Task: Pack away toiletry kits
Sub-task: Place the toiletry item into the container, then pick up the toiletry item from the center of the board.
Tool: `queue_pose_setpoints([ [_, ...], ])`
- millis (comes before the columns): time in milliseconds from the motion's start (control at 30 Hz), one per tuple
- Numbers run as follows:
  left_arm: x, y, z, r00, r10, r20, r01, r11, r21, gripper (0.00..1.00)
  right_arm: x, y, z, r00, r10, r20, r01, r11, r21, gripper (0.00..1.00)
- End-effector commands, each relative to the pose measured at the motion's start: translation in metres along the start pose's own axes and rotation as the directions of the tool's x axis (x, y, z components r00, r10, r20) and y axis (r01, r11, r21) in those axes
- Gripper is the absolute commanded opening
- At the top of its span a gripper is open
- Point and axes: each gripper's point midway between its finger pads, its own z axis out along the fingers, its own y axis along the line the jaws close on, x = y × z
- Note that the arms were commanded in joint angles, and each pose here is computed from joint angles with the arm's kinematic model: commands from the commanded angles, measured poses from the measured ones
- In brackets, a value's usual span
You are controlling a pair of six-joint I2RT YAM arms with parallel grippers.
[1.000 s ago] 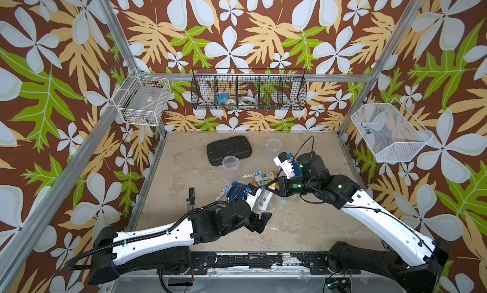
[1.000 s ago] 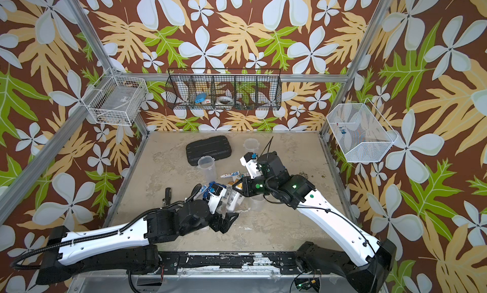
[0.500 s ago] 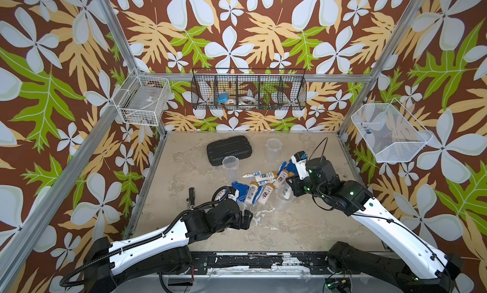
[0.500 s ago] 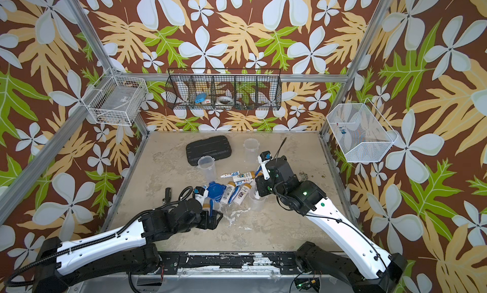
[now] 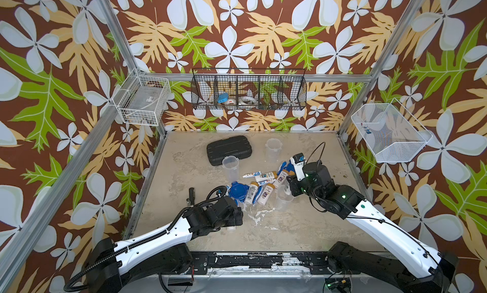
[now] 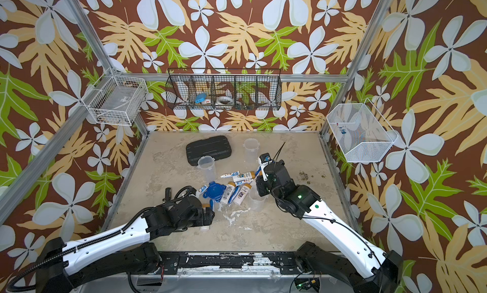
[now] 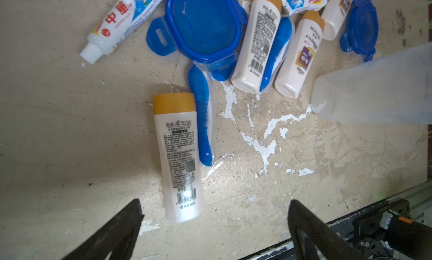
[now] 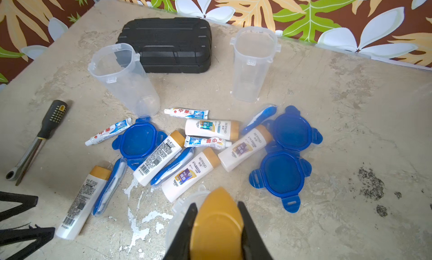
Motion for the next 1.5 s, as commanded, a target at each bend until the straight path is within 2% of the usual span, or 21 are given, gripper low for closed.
queue_pose_setpoints([
  [0, 0.006, 0.014, 0.007, 1.0, -0.015, -0.026, 0.014, 0.998, -0.059, 0.98, -0.004, 0.003, 0.007, 0.999, -0.001, 0.037, 0.001, 1.0, -0.009, 0.04],
  [400, 0.017, 0.031, 0.037, 0.995, 0.016, -0.095, -0.036, 0.977, -0.209, 0.85, 0.032, 0.003, 0.027, 0.999, -0.034, -0.01, 0.034, 0.999, 0.019, 0.14],
  [900, 0.035, 0.048, 0.065, 0.982, 0.048, -0.181, -0.1, 0.95, -0.294, 0.69, 0.051, -0.005, 0.029, 1.0, -0.013, -0.021, 0.014, 0.999, 0.049, 0.4],
  [1033, 0.039, 0.052, 0.067, 0.978, 0.053, -0.2, -0.113, 0.945, -0.306, 0.59, 0.048, -0.005, 0.025, 1.0, -0.007, -0.011, 0.008, 0.999, 0.05, 0.42],
  [1133, 0.042, 0.053, 0.066, 0.976, 0.053, -0.21, -0.115, 0.948, -0.297, 0.36, 0.041, -0.006, 0.019, 1.0, 0.001, -0.001, -0.001, 0.999, 0.05, 0.44],
  [1200, 0.044, 0.053, 0.066, 0.974, 0.055, -0.218, -0.119, 0.949, -0.293, 0.27, 0.035, -0.006, 0.013, 1.0, 0.01, 0.005, -0.01, 0.999, 0.049, 0.46],
  [1467, 0.029, 0.04, 0.05, 0.982, 0.084, -0.171, -0.125, 0.962, -0.243, 0.1, 0.029, 0.001, -0.019, 0.998, 0.051, -0.032, -0.052, 0.999, -0.016, 0.63],
])
